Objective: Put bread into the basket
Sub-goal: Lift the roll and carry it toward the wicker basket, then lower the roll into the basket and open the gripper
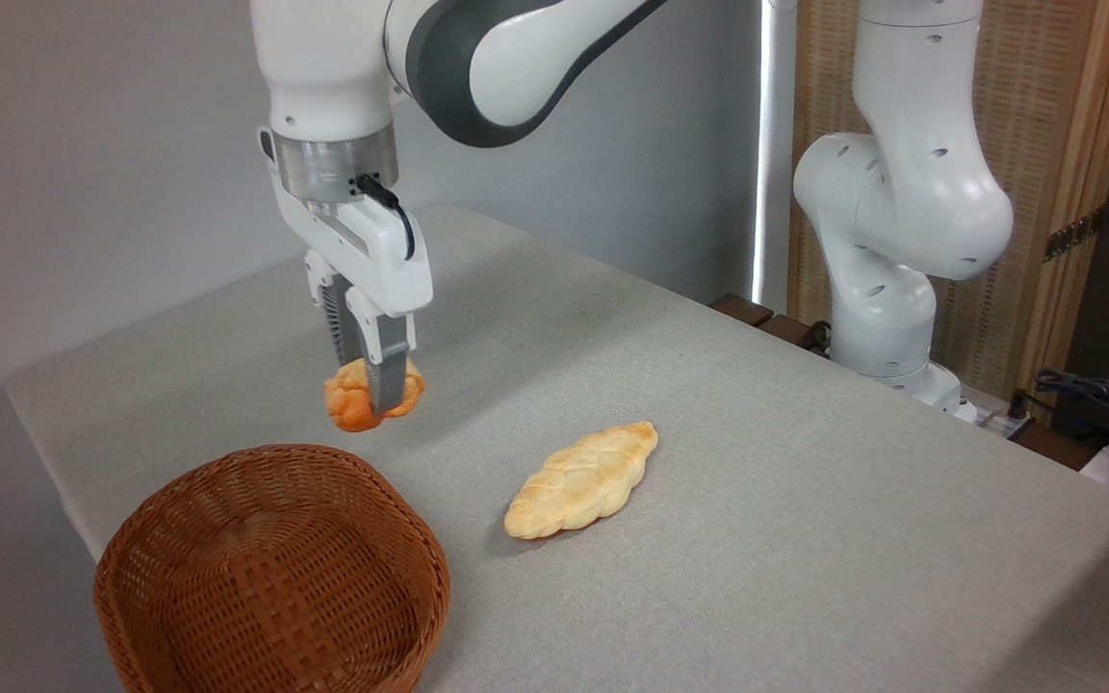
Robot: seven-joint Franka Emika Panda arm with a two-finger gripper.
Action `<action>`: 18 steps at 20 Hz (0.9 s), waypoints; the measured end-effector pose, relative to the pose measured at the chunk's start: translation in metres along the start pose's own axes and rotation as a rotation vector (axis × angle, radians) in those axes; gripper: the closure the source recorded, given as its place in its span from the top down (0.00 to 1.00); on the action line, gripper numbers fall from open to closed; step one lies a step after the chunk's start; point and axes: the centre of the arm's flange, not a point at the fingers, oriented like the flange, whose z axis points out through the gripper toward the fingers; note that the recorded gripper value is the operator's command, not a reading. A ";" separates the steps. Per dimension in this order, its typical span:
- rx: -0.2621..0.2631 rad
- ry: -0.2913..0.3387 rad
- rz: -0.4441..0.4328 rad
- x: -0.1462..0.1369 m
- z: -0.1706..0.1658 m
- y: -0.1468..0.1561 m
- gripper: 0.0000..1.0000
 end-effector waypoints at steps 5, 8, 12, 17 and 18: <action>0.104 0.138 -0.019 0.009 -0.019 -0.021 0.54; 0.162 0.214 -0.025 0.017 -0.019 -0.032 1.00; 0.173 0.223 -0.033 0.021 -0.003 -0.041 1.00; 0.165 0.214 -0.031 0.023 0.007 -0.041 1.00; 0.165 0.213 -0.031 0.023 0.007 -0.041 1.00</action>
